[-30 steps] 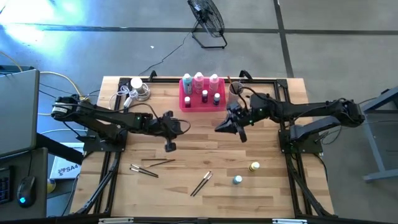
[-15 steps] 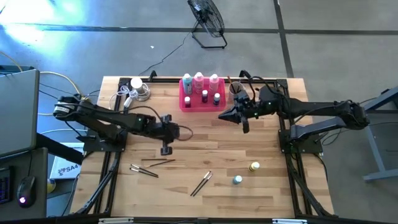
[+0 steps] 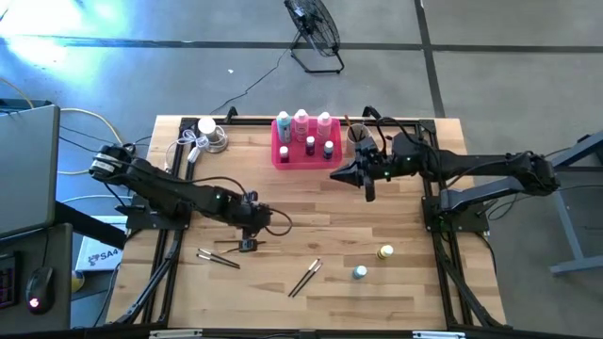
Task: Pick & Place Paint Supplies
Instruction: Put the orange paintbrush into the white cup
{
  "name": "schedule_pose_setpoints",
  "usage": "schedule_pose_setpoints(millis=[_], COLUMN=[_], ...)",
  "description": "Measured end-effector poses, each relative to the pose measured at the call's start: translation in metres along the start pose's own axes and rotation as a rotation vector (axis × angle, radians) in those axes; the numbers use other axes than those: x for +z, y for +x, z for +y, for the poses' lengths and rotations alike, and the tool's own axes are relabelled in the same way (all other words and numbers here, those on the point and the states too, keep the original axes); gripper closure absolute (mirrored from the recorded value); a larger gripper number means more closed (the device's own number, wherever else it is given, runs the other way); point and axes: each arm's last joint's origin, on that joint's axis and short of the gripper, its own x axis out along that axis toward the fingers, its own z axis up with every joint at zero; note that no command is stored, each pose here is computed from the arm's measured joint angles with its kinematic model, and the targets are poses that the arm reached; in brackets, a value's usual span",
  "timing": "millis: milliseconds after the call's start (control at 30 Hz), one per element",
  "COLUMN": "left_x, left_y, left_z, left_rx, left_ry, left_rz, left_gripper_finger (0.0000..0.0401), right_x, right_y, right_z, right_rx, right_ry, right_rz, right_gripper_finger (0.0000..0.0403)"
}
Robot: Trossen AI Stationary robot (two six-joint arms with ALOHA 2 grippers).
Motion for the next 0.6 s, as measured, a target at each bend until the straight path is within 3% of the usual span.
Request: schedule_pose_setpoints(millis=[167, 600], left_x=[-0.0063, -0.0066], left_y=[0.0003, 0.0017], left_z=[-0.0015, -0.0013], left_rx=[-0.076, -0.085], left_ry=[-0.003, -0.015], left_rz=[0.083, 0.095], left_gripper_finger=[0.0401, 0.0401], right_x=[0.0, -0.0003], right_y=[0.0001, 0.0002], right_z=[-0.0014, -0.0016], right_rx=[-0.039, -0.042], right_ry=[0.003, 0.004], right_rz=[-0.015, -0.012], right_gripper_finger=[0.0399, 0.0399])
